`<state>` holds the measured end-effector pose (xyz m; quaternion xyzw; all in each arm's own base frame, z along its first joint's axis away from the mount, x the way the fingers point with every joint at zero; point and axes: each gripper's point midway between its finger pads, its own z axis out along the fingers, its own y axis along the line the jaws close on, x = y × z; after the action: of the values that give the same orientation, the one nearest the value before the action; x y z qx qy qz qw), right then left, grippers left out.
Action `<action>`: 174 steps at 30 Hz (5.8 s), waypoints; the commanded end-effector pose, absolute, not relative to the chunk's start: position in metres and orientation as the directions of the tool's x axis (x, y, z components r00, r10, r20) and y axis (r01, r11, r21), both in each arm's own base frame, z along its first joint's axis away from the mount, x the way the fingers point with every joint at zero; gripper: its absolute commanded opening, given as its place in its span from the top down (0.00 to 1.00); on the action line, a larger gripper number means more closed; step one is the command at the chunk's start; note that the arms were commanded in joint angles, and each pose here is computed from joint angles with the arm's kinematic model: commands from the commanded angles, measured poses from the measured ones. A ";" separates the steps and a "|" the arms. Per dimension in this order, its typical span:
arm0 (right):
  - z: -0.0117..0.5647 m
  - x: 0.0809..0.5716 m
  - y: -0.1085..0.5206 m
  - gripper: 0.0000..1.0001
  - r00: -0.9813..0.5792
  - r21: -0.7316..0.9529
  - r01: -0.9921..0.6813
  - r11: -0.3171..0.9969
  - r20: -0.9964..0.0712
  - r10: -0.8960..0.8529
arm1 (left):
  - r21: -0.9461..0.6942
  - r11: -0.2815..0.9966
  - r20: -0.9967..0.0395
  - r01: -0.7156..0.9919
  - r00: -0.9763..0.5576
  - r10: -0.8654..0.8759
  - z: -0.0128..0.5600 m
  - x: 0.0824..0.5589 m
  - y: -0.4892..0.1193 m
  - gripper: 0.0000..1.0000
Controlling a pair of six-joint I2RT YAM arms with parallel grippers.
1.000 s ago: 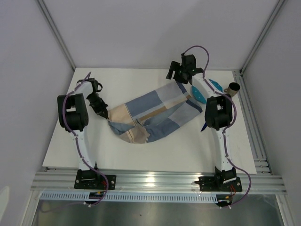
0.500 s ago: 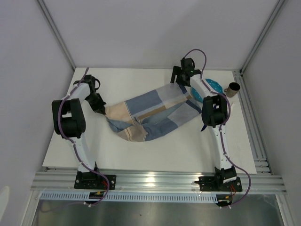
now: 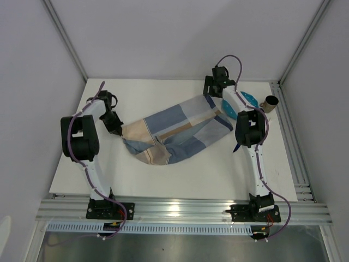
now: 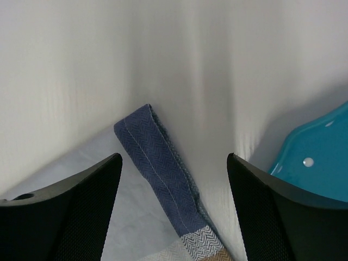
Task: Set the dinner table for one person
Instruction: Flatten out the napkin at the center of the board.
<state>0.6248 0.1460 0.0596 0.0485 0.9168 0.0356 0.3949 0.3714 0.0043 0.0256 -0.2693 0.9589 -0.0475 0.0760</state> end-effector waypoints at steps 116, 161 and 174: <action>0.135 0.574 0.131 1.00 -0.506 0.014 0.058 0.998 -0.861 0.042 | 0.283 0.915 -0.761 -0.289 -0.648 0.030 0.159 0.496 -0.018 1.00; 0.060 0.300 0.176 0.41 -0.824 0.141 0.056 0.988 -0.552 0.125 | -0.172 0.945 -0.421 -0.278 -0.847 -0.326 0.067 0.246 -0.094 0.01; 0.001 0.271 0.173 0.61 -0.914 0.084 0.032 0.996 -0.400 0.063 | 0.016 0.957 -0.138 -0.289 -0.949 -0.284 0.012 0.216 -0.094 0.01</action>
<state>0.2848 0.1731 0.0174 0.0254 0.9711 0.0378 0.2345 0.2227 -0.0906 0.0114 -0.1399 0.9862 0.0121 0.0881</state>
